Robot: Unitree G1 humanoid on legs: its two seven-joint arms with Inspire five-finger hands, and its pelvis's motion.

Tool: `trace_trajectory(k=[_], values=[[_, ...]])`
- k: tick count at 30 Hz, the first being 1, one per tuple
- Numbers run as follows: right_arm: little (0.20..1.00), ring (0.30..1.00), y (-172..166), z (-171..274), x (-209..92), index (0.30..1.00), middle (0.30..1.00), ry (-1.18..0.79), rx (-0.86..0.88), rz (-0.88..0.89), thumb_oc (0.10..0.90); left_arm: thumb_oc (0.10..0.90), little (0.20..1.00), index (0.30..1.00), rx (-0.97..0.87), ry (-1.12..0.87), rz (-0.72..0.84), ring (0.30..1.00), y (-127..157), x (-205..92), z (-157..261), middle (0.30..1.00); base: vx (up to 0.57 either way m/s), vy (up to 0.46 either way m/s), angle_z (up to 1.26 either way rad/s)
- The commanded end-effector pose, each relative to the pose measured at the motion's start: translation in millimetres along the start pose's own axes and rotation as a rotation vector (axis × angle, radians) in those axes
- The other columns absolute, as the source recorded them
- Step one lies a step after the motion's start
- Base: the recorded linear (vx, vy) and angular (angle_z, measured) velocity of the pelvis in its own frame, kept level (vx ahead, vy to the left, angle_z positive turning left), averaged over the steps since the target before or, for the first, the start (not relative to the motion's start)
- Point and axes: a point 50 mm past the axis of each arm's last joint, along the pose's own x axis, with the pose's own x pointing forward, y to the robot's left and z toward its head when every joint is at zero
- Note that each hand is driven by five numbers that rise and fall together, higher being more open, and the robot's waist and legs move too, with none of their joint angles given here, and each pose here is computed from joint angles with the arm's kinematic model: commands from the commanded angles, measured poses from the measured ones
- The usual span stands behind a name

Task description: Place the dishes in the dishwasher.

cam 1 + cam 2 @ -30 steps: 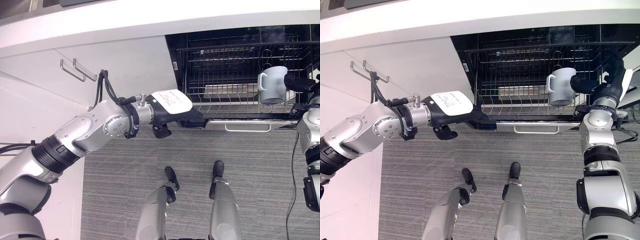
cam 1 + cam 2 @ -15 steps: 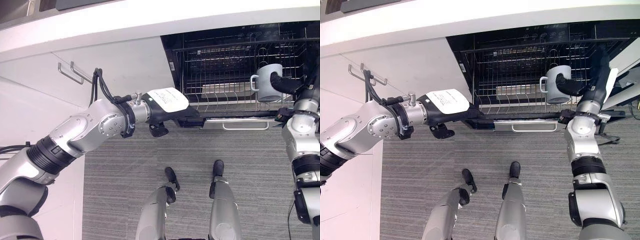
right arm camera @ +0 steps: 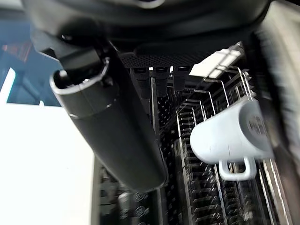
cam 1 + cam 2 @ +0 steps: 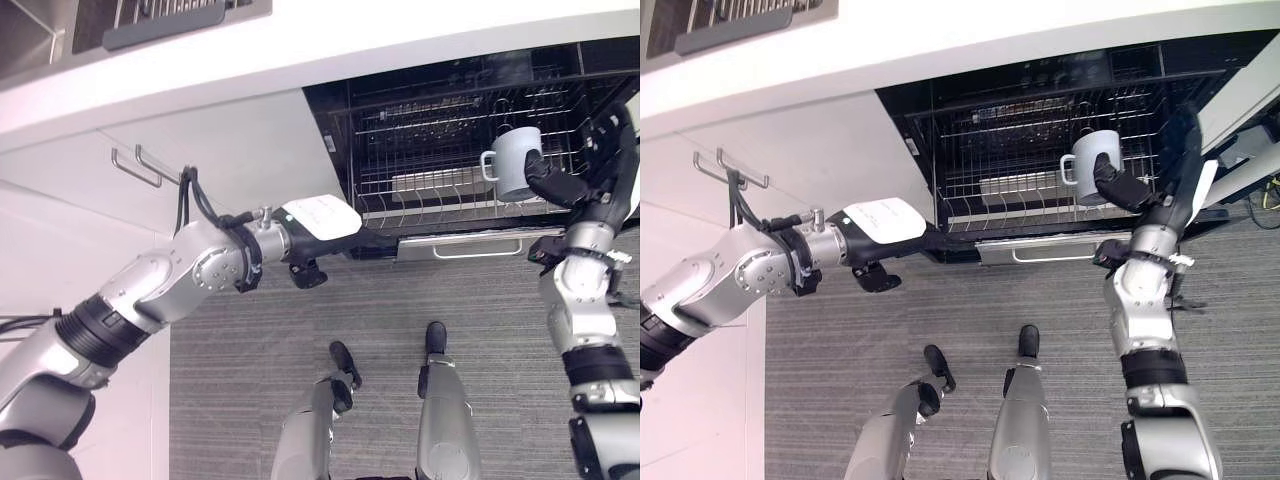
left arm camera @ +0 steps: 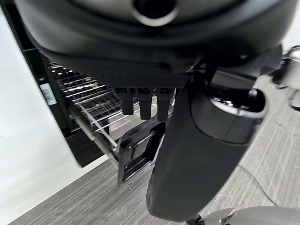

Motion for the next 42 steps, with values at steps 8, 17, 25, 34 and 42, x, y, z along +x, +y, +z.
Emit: trace_trajectory(k=[8,17,25,34,42], values=[[0.900,0.900,-5,93,-5,0.900,0.900,-0.478,0.192,0.081,0.800,0.800,0.900,0.900,-0.015,0.065,0.343,0.900,12,-23,-8,0.900,0.04,0.005,-0.02],[0.900,0.900,0,82,-45,0.900,0.900,-0.448,0.263,0.204,0.800,0.800,0.900,0.900,-0.452,0.286,0.752,0.900,-58,-36,-23,0.900,0.10,0.026,-0.01],[0.900,0.900,11,69,-59,0.900,0.900,-0.339,0.288,0.275,0.800,0.800,0.900,0.900,-0.751,0.352,1.120,0.900,-91,-59,-18,0.900,0.04,0.117,0.06],[0.900,0.900,13,27,-101,0.900,0.900,-0.081,0.365,0.326,0.800,0.800,0.900,0.900,-1.331,0.309,1.405,0.900,-121,-96,-17,0.900,0.06,0.330,0.12],[0.900,0.900,1,20,-102,0.900,0.900,-0.050,0.327,0.364,0.800,0.800,0.900,0.900,-1.438,0.285,1.450,0.900,-126,-96,-16,0.900,0.08,-0.031,0.10]])
